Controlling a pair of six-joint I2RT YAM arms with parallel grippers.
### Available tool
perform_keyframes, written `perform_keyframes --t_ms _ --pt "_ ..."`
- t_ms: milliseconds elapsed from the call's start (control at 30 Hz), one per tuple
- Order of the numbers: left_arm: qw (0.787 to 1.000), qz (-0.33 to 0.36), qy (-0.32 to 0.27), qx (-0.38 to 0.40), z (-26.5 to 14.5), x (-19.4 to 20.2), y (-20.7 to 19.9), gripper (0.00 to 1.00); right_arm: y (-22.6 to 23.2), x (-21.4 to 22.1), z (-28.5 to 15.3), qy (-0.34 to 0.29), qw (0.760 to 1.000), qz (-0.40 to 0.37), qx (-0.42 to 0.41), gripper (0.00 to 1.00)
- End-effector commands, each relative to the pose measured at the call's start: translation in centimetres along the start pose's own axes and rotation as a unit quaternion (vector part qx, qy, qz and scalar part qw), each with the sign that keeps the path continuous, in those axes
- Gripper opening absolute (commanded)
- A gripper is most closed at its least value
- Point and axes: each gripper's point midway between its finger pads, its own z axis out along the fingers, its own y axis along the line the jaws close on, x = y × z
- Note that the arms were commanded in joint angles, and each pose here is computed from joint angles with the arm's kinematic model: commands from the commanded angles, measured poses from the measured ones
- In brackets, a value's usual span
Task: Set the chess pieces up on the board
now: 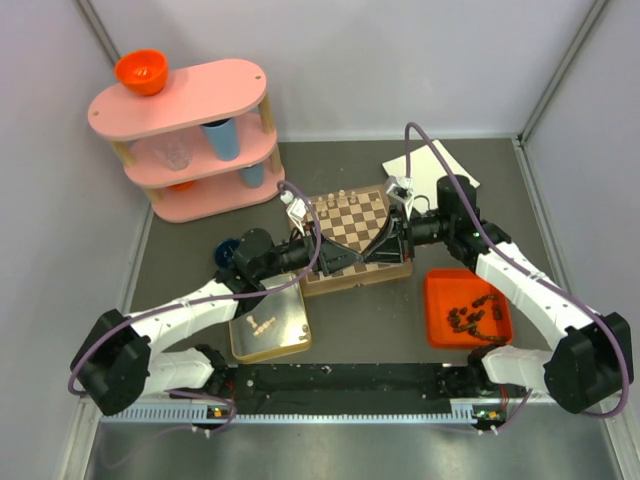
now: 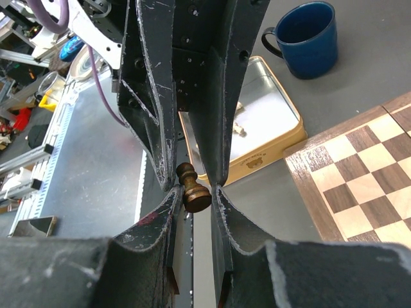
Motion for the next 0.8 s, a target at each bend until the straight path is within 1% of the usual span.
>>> perform_keyframes --t_ms 0,133,167,267,300,367,400,433,500,533,567,600,633,667,700,733,767 --pt "0.999 0.019 -0.019 0.037 0.3 -1.5 -2.1 0.37 -0.1 -0.5 -0.1 -0.010 1.000 -0.015 -0.005 0.04" --pt "0.999 0.016 -0.016 0.038 0.4 -1.4 -2.2 0.27 -0.1 -0.4 0.0 -0.009 1.000 -0.015 -0.006 0.04" --pt "0.999 0.014 -0.016 0.037 0.4 -1.5 -2.1 0.21 -0.1 -0.3 0.0 -0.009 1.000 -0.015 -0.006 0.05" --pt "0.999 0.008 -0.016 0.031 0.4 -1.5 -1.9 0.12 0.0 -0.2 0.0 -0.009 1.000 -0.018 -0.008 0.06" --pt "0.999 0.008 -0.017 0.032 0.4 -1.5 -2.0 0.07 -0.1 -0.2 -0.1 -0.009 1.000 -0.018 -0.007 0.06" --pt "0.999 0.007 -0.017 0.029 0.4 -1.5 -1.9 0.04 -0.2 0.1 0.0 -0.006 1.000 -0.019 -0.007 0.09" --pt "0.999 0.008 -0.020 0.027 0.4 -1.6 -1.8 0.02 -0.2 0.2 -0.1 -0.005 1.000 -0.020 -0.007 0.12" --pt "0.999 0.008 -0.020 0.025 0.3 -1.6 -1.8 0.01 -0.1 0.2 -0.1 -0.004 1.000 -0.025 -0.007 0.18" --pt "0.999 0.012 -0.022 0.020 0.2 -1.6 -1.6 0.00 -0.2 0.3 -0.1 -0.003 1.000 -0.027 -0.006 0.26" --pt "0.999 0.014 -0.024 0.020 0.2 -1.8 -1.8 0.00 -0.2 0.4 -0.2 -0.002 0.999 -0.034 -0.004 0.36" --pt "1.000 0.015 -0.023 0.013 0.0 -1.8 -1.5 0.00 -0.2 0.6 -0.2 0.001 1.000 -0.031 -0.004 0.41" --pt "1.000 0.015 -0.022 0.010 0.0 -1.7 -1.3 0.00 -0.3 0.7 -0.2 0.002 0.999 -0.046 -0.002 0.46" --pt "1.000 0.017 -0.022 0.004 -0.2 -1.9 -1.1 0.00 -0.4 0.8 -0.3 0.004 0.999 -0.051 0.001 0.56" --pt "1.000 0.017 -0.021 -0.002 -0.3 -1.8 -0.8 0.00 -0.4 1.3 -0.4 0.009 0.999 -0.047 0.004 0.60" --pt "1.000 0.016 -0.019 -0.008 -0.5 -1.9 -0.6 0.00 -0.6 1.3 -0.7 0.009 0.998 -0.068 0.010 0.65" --pt "0.999 0.023 -0.022 -0.014 -0.7 -2.3 -0.5 0.00 -0.8 1.5 -0.9 0.011 0.997 -0.071 0.017 0.72" --pt "0.999 0.014 -0.007 -0.034 -1.0 -1.7 0.4 0.00 -1.0 1.8 -1.3 0.015 0.997 -0.070 0.024 0.74"
